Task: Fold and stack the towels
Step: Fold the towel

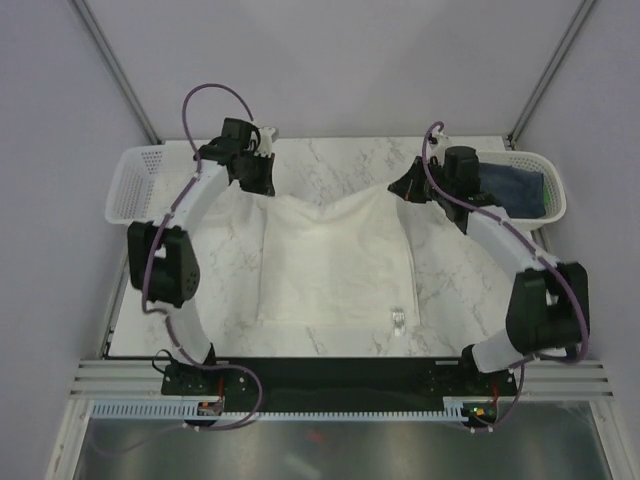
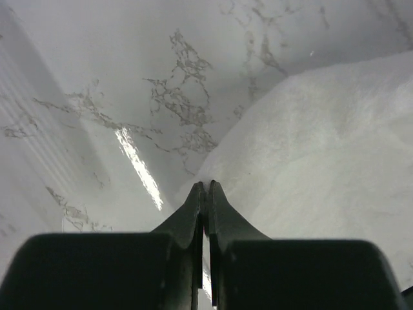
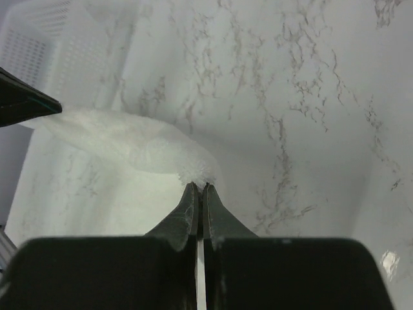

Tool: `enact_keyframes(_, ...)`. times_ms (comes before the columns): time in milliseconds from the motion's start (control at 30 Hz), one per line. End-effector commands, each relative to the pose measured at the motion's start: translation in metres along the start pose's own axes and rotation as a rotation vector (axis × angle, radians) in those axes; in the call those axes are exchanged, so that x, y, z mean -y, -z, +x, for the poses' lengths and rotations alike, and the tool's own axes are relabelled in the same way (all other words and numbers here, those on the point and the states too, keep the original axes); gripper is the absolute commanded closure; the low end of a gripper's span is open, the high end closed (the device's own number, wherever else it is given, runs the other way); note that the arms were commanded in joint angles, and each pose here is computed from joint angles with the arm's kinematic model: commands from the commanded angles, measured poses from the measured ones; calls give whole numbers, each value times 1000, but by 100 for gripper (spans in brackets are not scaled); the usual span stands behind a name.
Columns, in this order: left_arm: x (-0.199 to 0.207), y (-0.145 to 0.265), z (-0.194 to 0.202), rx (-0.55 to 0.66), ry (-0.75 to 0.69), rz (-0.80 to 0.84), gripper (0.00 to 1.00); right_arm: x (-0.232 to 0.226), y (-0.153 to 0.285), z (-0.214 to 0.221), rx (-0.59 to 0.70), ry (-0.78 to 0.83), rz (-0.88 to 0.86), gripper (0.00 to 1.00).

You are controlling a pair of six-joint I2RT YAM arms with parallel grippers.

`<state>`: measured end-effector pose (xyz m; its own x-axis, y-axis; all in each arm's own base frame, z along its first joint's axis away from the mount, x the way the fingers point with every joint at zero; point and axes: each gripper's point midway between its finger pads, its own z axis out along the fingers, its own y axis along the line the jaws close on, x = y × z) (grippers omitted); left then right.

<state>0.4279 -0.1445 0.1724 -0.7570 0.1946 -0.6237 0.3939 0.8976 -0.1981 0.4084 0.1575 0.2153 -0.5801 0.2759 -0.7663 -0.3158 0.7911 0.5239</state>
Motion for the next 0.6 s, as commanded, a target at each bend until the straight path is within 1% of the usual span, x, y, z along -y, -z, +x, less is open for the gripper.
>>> enact_keyframes(0, -36, -50, -42, 45, -60, -90, 98, 10, -51, -44, 95, 135, -51, 100)
enact_keyframes(33, -42, -62, -45, 40, -63, -95, 98, 16, -64, -42, 70, 149, -59, 100)
enact_keyframes(67, -48, -72, -48, 38, -60, -102, 98, 37, -90, -23, 9, 161, -43, 100)
enact_keyframes(100, -57, -77, -62, 64, -55, -114, 98, 38, -98, -39, 18, 185, -40, 100)
enact_keyframes(133, -67, -98, -55, 36, -36, -119, 98, 49, -108, -38, 7, 194, -12, 100)
enact_keyframes(167, -73, -107, -56, 38, -25, -126, 98, 62, -124, -40, -2, 224, 8, 100)
enact_keyframes(200, -81, -106, -68, 66, -21, -139, 98, 70, -130, -38, -16, 228, 27, 100)
enact_keyframes(233, -91, -121, -63, 54, -12, -162, 98, 81, -135, -40, -14, 244, 66, 100)
enact_keyframes(267, -95, -123, -67, 66, -8, -170, 98, 89, -143, -42, -12, 261, 86, 100)
enact_keyframes(400, -112, -132, -74, 114, 0, -184, 98, 120, -149, -50, -1, 364, 180, 100)
enact_keyframes(467, -116, -134, -79, 140, -2, -194, 98, 135, -152, -54, 5, 372, 223, 100)
enact_keyframes(533, -115, -136, -83, 155, -7, -171, 98, 146, -151, -59, 13, 353, 229, 100)
enact_keyframes(567, -115, -138, -83, 156, -7, -159, 98, 140, -156, -53, -26, 329, 155, 100)
